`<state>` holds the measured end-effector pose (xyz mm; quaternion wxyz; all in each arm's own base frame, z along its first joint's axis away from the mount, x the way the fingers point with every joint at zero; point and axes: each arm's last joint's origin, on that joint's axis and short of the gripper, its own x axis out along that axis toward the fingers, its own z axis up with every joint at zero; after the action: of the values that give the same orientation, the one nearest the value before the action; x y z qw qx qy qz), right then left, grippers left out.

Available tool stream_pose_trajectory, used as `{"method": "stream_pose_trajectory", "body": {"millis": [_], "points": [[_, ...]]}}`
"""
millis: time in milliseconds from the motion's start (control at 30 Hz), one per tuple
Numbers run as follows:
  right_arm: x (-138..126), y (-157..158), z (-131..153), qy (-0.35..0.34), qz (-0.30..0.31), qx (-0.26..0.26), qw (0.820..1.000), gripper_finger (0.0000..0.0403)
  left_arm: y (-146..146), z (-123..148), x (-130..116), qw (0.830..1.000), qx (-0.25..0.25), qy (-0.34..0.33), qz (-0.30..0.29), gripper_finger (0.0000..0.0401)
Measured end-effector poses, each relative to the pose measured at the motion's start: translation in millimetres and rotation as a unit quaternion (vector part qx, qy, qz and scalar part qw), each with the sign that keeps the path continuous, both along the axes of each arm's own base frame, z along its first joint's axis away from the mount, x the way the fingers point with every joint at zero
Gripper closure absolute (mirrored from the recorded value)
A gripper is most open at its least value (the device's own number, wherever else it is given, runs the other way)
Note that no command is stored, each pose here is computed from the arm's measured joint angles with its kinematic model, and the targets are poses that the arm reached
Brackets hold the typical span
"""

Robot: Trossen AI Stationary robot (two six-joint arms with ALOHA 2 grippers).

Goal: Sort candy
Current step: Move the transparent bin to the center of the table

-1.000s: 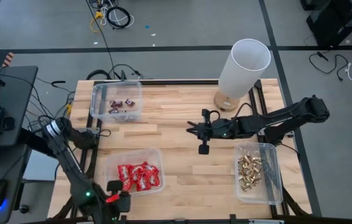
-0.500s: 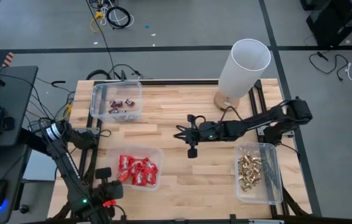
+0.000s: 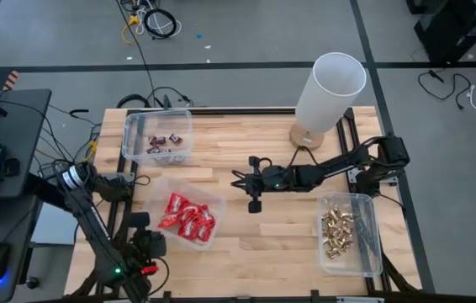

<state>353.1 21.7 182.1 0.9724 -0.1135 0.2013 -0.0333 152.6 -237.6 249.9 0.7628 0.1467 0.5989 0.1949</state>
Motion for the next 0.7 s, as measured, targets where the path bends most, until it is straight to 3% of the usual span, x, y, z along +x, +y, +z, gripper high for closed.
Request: {"method": "stream_pose_trajectory", "body": {"millis": [467,700], "points": [[0.6,1.4,1.2,-0.004,0.029,-0.005,1.000,0.0403,37.3,-44.7,1.8,0.985,0.155,-0.076,-0.008,0.0401],[-0.2,4.8,-0.4,0.005,0.046,0.000,0.999,0.0403,60.4,-58.3,10.4,0.977,0.197,-0.075,0.021,0.0401]]}}
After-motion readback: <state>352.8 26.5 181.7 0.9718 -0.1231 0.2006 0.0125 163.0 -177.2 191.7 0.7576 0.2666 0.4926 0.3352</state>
